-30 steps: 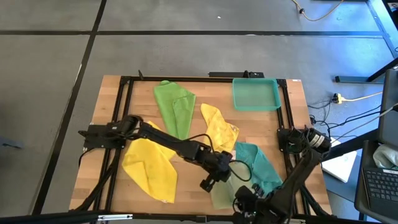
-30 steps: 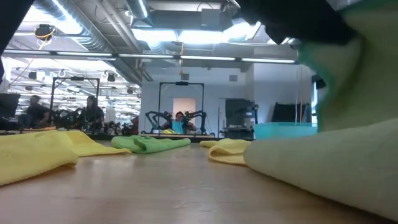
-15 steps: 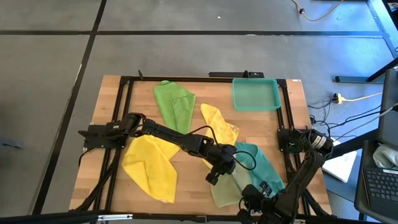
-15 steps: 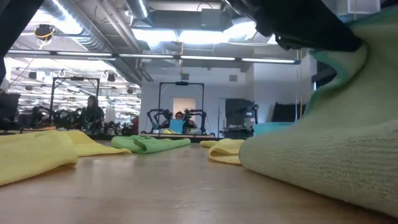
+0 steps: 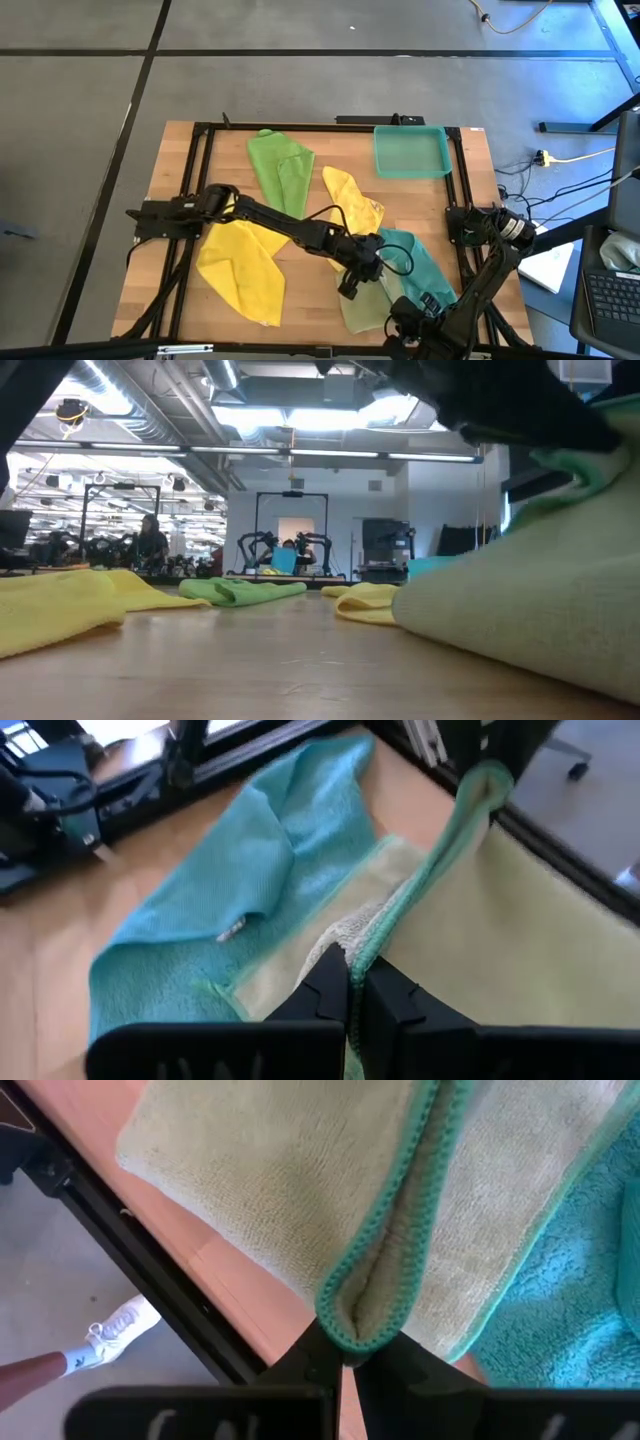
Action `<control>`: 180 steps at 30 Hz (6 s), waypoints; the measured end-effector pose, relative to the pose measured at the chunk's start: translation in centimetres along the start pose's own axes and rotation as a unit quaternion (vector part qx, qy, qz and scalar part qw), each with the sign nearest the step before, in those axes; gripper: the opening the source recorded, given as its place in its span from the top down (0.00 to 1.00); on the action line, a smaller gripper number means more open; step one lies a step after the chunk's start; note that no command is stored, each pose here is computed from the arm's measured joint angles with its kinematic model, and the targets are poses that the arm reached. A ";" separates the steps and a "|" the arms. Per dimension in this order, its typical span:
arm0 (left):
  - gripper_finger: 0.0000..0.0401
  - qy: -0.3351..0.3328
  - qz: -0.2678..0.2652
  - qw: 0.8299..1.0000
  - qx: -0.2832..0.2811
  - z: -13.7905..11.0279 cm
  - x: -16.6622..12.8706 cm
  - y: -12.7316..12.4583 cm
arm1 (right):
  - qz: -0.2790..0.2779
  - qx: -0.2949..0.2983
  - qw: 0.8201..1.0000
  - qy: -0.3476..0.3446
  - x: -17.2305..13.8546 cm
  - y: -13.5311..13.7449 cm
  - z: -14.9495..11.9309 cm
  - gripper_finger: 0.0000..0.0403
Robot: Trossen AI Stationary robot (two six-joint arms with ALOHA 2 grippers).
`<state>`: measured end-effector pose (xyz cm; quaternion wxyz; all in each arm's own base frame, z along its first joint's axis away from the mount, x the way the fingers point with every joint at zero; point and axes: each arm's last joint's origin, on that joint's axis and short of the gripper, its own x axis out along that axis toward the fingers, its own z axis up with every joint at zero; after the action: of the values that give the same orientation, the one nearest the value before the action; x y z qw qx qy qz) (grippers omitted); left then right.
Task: Fold microfiber towels
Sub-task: Fold the light green microfiber cloth
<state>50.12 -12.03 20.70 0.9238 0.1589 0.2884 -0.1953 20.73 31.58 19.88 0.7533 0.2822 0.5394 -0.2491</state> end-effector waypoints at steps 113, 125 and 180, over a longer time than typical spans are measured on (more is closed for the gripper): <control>0.70 0.082 0.187 0.913 -0.352 6.4 -25.3 -7.0 | 0.171 0.258 0.946 0.098 5.8 -17.2 6.6 0.36; 0.70 0.073 0.209 0.902 -0.370 6.4 -25.4 -6.8 | 0.232 0.235 0.939 0.097 5.6 -16.1 7.7 0.46; 0.70 0.073 0.209 0.901 -0.374 6.3 -25.4 -6.9 | 0.279 0.091 0.955 -0.046 5.8 -15.2 10.7 0.99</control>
<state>30.79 -13.76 39.51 0.9113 -0.1275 0.3669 0.1369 19.29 12.89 14.72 0.7882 0.4763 0.3790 -0.0901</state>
